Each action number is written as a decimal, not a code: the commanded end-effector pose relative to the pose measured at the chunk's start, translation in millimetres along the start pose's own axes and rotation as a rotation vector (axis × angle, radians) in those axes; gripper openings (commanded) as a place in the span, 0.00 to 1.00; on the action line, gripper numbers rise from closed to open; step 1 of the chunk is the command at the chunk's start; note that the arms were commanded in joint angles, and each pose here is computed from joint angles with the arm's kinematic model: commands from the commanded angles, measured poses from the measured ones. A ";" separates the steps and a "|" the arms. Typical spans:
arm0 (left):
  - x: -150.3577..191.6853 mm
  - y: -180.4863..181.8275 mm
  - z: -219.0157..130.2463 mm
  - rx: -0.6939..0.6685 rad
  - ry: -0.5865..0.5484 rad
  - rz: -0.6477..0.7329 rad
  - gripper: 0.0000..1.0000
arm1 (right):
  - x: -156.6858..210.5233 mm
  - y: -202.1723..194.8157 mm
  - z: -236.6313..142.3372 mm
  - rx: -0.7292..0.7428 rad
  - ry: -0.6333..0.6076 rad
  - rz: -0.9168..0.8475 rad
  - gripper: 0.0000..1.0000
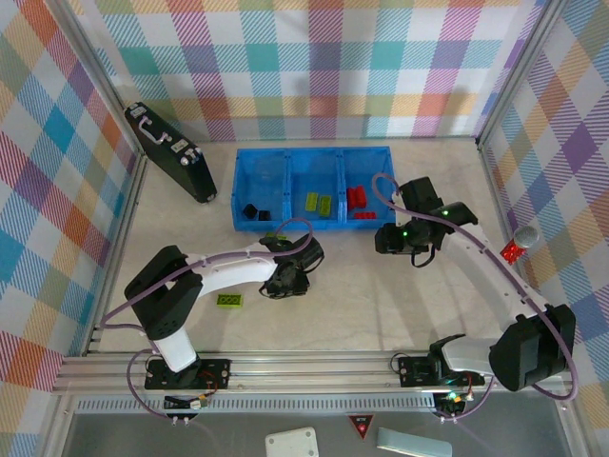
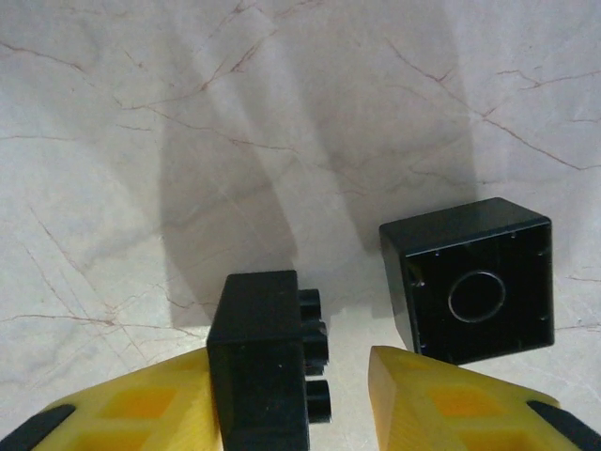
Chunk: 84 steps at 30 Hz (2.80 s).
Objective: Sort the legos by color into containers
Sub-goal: Pick up the lego from the middle-left of the table, then place the lego in the container.
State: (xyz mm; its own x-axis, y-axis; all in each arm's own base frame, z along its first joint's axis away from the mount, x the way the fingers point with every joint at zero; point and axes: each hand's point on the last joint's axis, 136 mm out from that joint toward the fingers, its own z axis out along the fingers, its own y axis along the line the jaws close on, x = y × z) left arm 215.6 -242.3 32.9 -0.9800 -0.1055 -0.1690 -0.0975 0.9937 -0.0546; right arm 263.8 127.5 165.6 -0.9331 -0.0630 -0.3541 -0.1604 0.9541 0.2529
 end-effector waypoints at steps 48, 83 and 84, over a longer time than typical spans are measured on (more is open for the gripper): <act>-39.6 13.3 -62.5 -0.001 -0.126 0.077 0.26 | 21.3 1.8 -8.1 -0.031 0.022 0.052 0.45; -252.8 50.8 -65.7 0.071 -0.202 0.006 0.27 | 33.7 -5.4 -32.5 0.014 0.018 0.067 0.45; -259.2 53.1 -62.1 0.063 -0.205 0.003 0.27 | 34.6 -6.0 -33.7 0.018 0.017 0.067 0.45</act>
State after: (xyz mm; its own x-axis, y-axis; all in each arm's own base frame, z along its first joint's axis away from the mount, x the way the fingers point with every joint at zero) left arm 439.9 -166.2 132.9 -0.9246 -0.1261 -0.3593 -0.0903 0.9893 -0.1149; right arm 227.1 113.9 170.6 -0.9507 -0.0163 -0.3095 -0.1021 0.9593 0.2633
